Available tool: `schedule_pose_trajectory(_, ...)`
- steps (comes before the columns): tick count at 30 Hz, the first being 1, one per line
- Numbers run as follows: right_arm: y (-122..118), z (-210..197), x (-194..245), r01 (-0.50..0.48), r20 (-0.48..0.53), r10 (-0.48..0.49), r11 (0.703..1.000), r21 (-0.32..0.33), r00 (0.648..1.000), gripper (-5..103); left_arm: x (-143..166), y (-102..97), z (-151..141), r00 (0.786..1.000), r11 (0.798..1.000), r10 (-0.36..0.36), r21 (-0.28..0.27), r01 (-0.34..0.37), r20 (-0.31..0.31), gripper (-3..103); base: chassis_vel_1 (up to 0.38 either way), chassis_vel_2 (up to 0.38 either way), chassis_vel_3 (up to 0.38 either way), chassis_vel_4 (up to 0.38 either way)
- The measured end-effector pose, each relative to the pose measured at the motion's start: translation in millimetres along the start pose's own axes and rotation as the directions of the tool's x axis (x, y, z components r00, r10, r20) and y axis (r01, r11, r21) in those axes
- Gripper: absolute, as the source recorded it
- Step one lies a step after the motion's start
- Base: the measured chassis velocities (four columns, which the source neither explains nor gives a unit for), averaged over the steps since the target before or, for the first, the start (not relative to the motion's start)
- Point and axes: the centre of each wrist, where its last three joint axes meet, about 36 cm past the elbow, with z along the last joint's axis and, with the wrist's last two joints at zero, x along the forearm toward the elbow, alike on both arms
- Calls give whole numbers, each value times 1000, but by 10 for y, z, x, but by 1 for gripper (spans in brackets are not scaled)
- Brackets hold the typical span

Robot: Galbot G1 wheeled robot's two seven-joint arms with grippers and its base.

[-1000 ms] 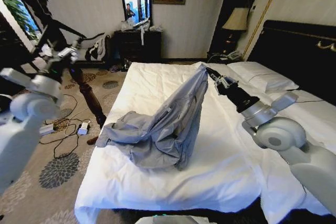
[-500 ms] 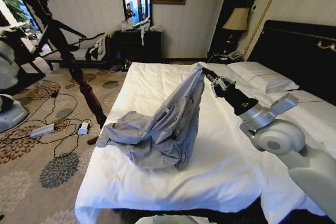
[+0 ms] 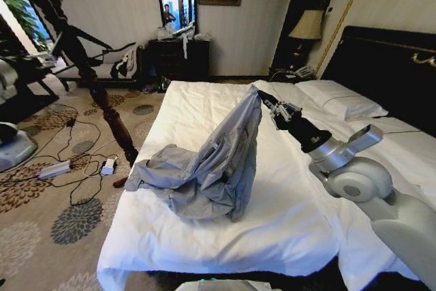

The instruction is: Pick up the clothes from the bed and hang them on the clothes hanger.

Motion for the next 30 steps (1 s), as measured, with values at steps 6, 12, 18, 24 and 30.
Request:
schedule_pose_trajectory(6,8,33,8,-1,0,1,1000,-3,1000,0,-204,-161,-99,997,999,23,-38,-26,-75,100,0,0,0,0)
schedule_pose_trajectory(12,11,53,16,-3,-2,3,1000,-3,1000,0,-493,-391,-234,993,992,6,-122,-20,-119,100,0,0,0,0)
schedule_pose_trajectory(18,5,59,30,-2,-4,2,1000,8,1000,0,-619,-509,-383,991,991,-12,-137,-6,-135,92,0,0,0,0)
schedule_pose_trajectory(24,-17,68,34,-2,-1,2,1000,14,1000,0,-636,-520,-406,986,987,-45,-162,19,-160,77,0,0,0,0)
schedule_pose_trajectory(30,-33,93,36,0,-2,0,1000,16,1000,0,-611,-475,-406,983,988,-48,-153,21,-176,55,0,0,0,0)
